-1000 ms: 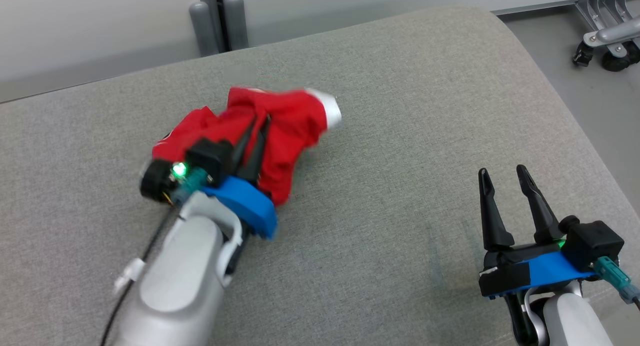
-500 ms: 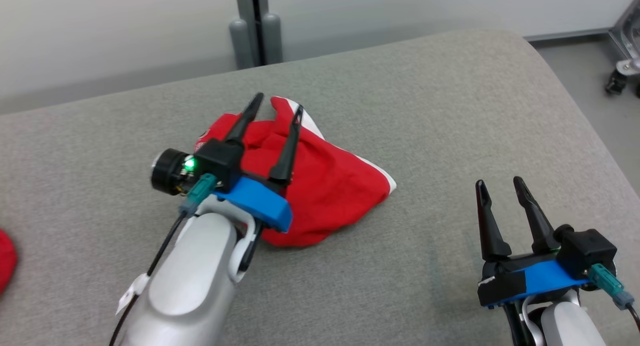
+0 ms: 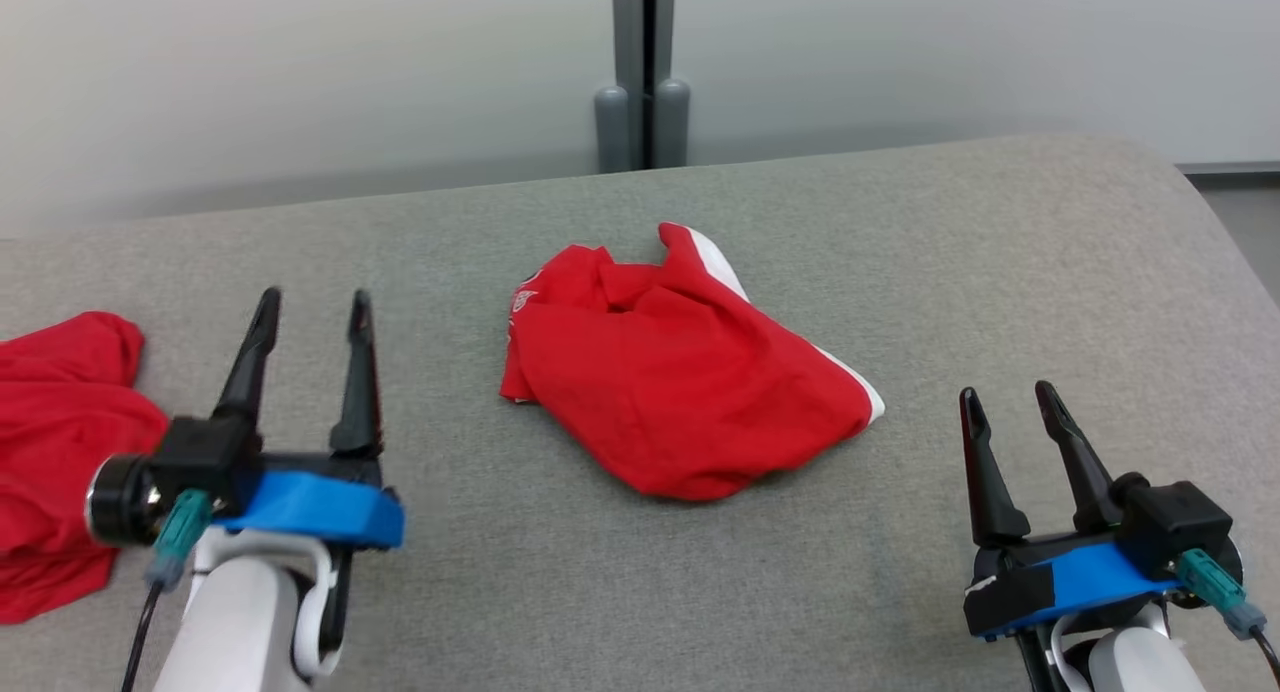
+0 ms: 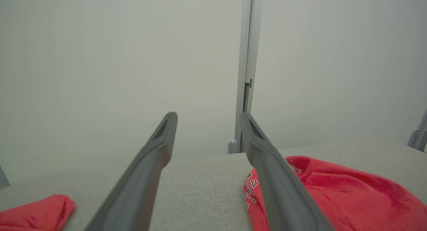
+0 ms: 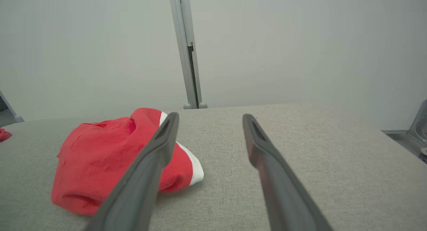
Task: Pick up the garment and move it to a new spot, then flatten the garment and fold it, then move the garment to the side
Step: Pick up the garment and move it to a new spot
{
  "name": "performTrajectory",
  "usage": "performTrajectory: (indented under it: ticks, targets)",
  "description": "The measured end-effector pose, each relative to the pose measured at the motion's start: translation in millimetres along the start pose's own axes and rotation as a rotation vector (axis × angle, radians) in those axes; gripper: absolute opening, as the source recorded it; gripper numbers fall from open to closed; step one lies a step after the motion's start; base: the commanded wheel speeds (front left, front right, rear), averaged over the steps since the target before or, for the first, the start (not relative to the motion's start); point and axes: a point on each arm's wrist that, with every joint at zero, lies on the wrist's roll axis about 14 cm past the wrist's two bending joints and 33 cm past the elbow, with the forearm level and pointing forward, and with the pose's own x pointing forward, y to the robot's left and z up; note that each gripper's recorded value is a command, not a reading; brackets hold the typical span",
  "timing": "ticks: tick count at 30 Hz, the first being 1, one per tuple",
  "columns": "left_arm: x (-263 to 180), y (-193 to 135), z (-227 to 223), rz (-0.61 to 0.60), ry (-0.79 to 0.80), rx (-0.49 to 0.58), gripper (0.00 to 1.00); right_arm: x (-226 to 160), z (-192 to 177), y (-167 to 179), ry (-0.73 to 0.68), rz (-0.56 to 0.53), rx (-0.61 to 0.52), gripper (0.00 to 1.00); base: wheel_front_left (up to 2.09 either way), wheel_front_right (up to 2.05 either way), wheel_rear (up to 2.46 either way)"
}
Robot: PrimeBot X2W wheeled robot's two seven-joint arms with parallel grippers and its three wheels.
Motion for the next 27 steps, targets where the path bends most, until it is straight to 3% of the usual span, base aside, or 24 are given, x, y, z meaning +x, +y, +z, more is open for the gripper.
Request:
performTrajectory:
  ticks: [9,16,27]
  targets:
    - [-60,47,-21,0.168,0.079,0.023,1.00,1,-7,17,0.021,0.050,-0.009,1.00,0.00,0.00,0.00]
    - [-92,52,-44,0.188,0.168,0.038,1.00,-3,-18,25,0.057,0.074,-0.013,1.00,0.00,0.00,0.00]
    - [-105,57,-53,0.224,0.196,0.026,1.00,-11,-37,27,0.118,0.079,-0.015,1.00,0.00,0.00,0.00]
